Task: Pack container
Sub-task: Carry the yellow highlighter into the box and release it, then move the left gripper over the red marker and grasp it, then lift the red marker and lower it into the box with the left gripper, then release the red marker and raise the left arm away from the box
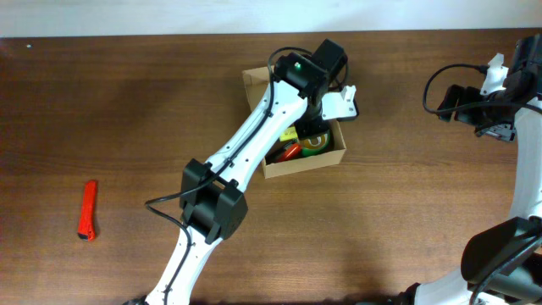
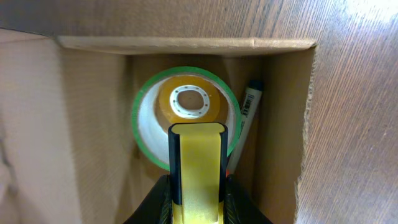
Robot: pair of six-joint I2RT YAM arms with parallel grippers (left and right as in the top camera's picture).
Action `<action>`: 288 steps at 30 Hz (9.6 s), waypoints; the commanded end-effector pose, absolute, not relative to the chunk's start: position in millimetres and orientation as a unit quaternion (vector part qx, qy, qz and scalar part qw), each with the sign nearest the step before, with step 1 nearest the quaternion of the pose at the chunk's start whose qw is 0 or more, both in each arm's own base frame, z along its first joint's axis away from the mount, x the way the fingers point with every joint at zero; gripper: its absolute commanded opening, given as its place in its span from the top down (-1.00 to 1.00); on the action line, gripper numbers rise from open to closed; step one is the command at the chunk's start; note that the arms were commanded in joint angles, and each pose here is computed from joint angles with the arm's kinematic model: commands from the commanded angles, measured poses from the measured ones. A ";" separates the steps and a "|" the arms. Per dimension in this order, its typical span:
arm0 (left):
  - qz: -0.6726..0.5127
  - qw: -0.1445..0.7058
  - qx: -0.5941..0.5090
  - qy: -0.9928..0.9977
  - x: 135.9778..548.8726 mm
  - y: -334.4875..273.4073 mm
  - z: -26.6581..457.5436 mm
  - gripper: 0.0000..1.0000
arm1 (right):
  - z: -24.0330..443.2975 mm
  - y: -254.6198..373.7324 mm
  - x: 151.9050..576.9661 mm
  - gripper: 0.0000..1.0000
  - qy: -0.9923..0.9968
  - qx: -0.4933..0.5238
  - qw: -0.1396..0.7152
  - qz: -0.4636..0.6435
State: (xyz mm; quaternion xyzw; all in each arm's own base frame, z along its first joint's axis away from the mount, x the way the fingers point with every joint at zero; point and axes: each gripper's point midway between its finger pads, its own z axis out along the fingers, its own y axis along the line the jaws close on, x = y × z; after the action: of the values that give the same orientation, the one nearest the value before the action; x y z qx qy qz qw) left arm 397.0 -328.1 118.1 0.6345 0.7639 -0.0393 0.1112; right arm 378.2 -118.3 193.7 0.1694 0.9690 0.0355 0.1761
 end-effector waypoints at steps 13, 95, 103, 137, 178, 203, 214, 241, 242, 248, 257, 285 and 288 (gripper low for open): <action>-0.056 0.020 0.628 0.776 372.4 -308.4 44.1 0.98 | 191.1 -117.4 379.0 -0.98 0.968 0.174 0.174 0.045; -0.012 0.002 -0.068 0.998 258.2 185.1 47.6 -0.09 | 180.7 -125.3 382.1 -0.98 0.967 0.177 0.178 0.028; -0.018 -0.010 -0.086 0.996 268.7 190.1 14.3 -0.09 | 178.2 -126.8 375.3 -0.98 0.970 0.179 0.164 0.019; 0.014 -0.047 -0.039 0.998 263.6 205.4 -13.8 0.62 | 177.1 -135.2 370.7 -0.98 0.971 0.183 0.156 -0.008; 0.001 0.279 0.428 0.860 435.4 -156.8 297.8 0.97 | 177.6 -128.6 373.4 -0.98 0.970 0.182 0.160 0.011; -0.003 0.090 0.672 0.735 397.7 -302.3 118.7 0.97 | 178.3 -121.3 376.0 -0.98 0.970 0.178 0.164 0.033; -0.014 0.056 0.671 0.739 400.4 -301.4 79.7 0.97 | 178.4 -121.7 376.3 -0.98 0.970 0.178 0.164 0.033; -0.041 0.040 0.654 0.754 396.8 -303.7 61.4 0.34 | 178.6 -121.9 376.7 -0.98 0.970 0.178 0.165 0.033; -0.041 0.040 0.653 0.755 396.9 -303.8 61.4 0.19 | 178.6 -121.8 376.6 -0.98 0.970 0.178 0.165 0.033; -0.028 0.043 0.641 0.766 401.0 -301.0 62.3 -1.00 | 178.6 -121.7 376.6 -0.98 0.970 0.178 0.165 0.033; 0.034 0.184 0.566 0.802 445.6 -284.9 158.2 -1.00 | 179.7 -121.4 375.7 -0.84 0.970 0.178 0.165 0.033; -0.005 0.351 0.000 0.936 492.7 12.6 303.3 0.97 | 239.3 -93.1 378.8 0.92 0.970 0.133 0.192 0.071; -0.041 0.317 -0.010 0.948 492.1 14.6 265.5 0.96 | 215.3 -73.0 380.9 0.93 0.976 0.111 0.170 0.079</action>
State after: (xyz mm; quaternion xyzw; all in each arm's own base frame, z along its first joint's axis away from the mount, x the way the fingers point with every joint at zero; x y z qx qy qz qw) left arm 498.2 31.0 289.6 0.0072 0.9391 0.0261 0.3425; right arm 379.8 -99.5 232.2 0.1420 0.9701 0.0517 0.1901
